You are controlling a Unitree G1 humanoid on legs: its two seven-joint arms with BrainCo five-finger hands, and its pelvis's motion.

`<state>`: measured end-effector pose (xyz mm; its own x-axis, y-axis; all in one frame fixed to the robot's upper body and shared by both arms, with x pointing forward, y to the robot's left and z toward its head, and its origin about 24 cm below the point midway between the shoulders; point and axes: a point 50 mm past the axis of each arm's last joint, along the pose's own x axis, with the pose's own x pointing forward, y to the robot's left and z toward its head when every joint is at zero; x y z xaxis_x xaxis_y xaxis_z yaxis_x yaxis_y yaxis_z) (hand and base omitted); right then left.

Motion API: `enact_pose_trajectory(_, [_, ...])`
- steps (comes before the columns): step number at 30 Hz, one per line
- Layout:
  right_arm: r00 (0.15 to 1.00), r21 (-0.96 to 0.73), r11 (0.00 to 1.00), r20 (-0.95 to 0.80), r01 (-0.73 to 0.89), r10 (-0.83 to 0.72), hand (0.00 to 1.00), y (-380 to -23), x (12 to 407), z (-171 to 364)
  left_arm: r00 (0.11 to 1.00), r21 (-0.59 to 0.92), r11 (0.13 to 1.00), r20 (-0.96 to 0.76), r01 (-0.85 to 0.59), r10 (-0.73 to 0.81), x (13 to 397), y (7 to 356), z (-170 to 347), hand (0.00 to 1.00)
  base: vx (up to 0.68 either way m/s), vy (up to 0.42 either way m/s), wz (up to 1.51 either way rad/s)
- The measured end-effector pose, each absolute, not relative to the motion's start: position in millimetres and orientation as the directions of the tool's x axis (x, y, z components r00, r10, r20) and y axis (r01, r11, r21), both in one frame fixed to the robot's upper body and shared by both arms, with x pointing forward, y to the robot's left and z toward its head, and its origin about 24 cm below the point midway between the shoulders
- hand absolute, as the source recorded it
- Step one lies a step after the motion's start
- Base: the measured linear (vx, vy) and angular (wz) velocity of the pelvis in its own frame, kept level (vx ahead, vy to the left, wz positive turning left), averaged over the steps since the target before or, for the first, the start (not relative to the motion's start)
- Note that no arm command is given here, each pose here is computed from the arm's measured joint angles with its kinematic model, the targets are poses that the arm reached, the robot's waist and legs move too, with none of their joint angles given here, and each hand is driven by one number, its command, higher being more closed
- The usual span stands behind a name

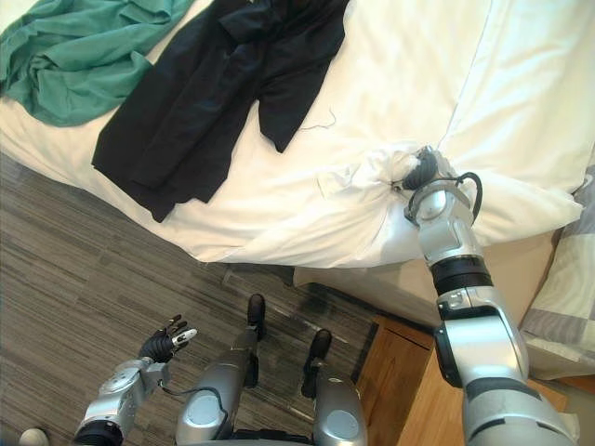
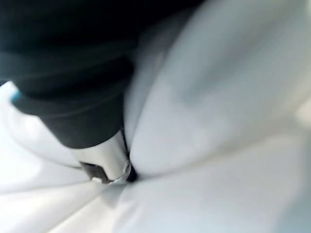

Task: Tidy the bed and pick cloth on bed and put in laundry

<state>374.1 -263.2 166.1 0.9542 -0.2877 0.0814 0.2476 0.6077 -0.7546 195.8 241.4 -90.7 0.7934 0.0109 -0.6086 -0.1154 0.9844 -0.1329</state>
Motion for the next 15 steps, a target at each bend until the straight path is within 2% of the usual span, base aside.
enact_pose_trajectory(6, [0.941,-0.51,0.799,0.067,0.319,-0.333,1.0,-258,326,109,0.777,-0.157,0.98,-0.63,-0.12,-0.006,183,232,-97,0.0,0.05,-0.018,-0.14])
enact_pose_trajectory(12, [0.903,-0.345,0.862,-0.083,0.37,-0.421,1.0,-237,242,30,0.687,-0.176,0.971,-0.726,-0.162,-0.017,142,211,-120,0.0,0.04,-0.023,-0.26])
enact_pose_trajectory(13, [0.898,-0.341,0.863,-0.103,0.372,-0.428,0.0,-236,236,23,0.68,-0.182,0.969,-0.733,-0.168,-0.02,139,209,-122,0.0,0.01,-0.021,-0.26])
enact_pose_trajectory(15, [0.88,-0.329,0.868,-0.172,0.372,-0.442,0.0,-232,212,2,0.644,-0.193,0.964,-0.764,-0.183,-0.031,123,201,-130,0.0,0.01,-0.015,-0.24])
